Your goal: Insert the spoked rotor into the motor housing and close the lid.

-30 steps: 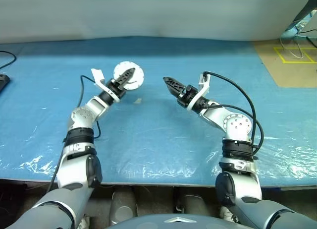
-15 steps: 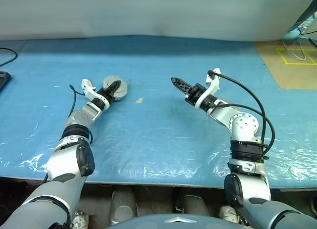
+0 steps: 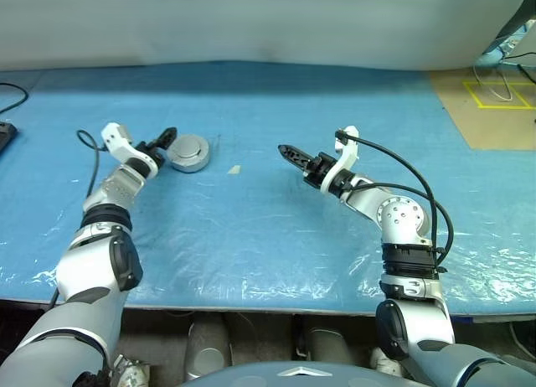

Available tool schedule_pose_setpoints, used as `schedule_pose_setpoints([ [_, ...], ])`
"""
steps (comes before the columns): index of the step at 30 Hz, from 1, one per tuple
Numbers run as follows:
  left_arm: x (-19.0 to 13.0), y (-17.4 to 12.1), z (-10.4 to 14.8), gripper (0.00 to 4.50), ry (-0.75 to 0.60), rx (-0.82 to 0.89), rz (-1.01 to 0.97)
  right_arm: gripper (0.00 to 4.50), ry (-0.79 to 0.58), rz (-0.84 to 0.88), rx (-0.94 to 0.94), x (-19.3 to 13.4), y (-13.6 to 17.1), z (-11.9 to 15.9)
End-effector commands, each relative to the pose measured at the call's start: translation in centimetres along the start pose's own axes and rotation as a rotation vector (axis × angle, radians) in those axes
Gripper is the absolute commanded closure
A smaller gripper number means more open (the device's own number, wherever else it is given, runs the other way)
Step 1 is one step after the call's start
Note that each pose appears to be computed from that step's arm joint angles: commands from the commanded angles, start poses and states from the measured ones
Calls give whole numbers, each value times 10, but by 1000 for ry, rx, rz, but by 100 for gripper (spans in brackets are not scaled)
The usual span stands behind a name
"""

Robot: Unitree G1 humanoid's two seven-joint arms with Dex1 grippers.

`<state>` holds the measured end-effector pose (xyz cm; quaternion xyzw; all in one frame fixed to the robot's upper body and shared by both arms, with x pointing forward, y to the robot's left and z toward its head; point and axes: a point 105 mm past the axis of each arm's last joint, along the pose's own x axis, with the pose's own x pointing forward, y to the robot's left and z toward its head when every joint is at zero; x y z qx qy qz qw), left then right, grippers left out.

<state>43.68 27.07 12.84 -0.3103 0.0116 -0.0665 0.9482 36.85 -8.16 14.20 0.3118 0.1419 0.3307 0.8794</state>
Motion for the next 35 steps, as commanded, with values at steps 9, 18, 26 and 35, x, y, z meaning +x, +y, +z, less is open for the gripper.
schedule_pose_setpoints([
  [9,-18,-93,18,1,-154,684,-353,86,-223,-339,-823,-22,6,51],
  [18,-63,-90,-4,1,-119,695,-248,86,-213,-655,-984,-90,-26,31],
  [26,-107,-65,-63,1,-13,551,-72,86,-171,-818,-828,-125,-44,-9],
  [35,-93,-70,-53,1,-59,574,-61,86,-200,-837,-845,-120,-44,2],
])
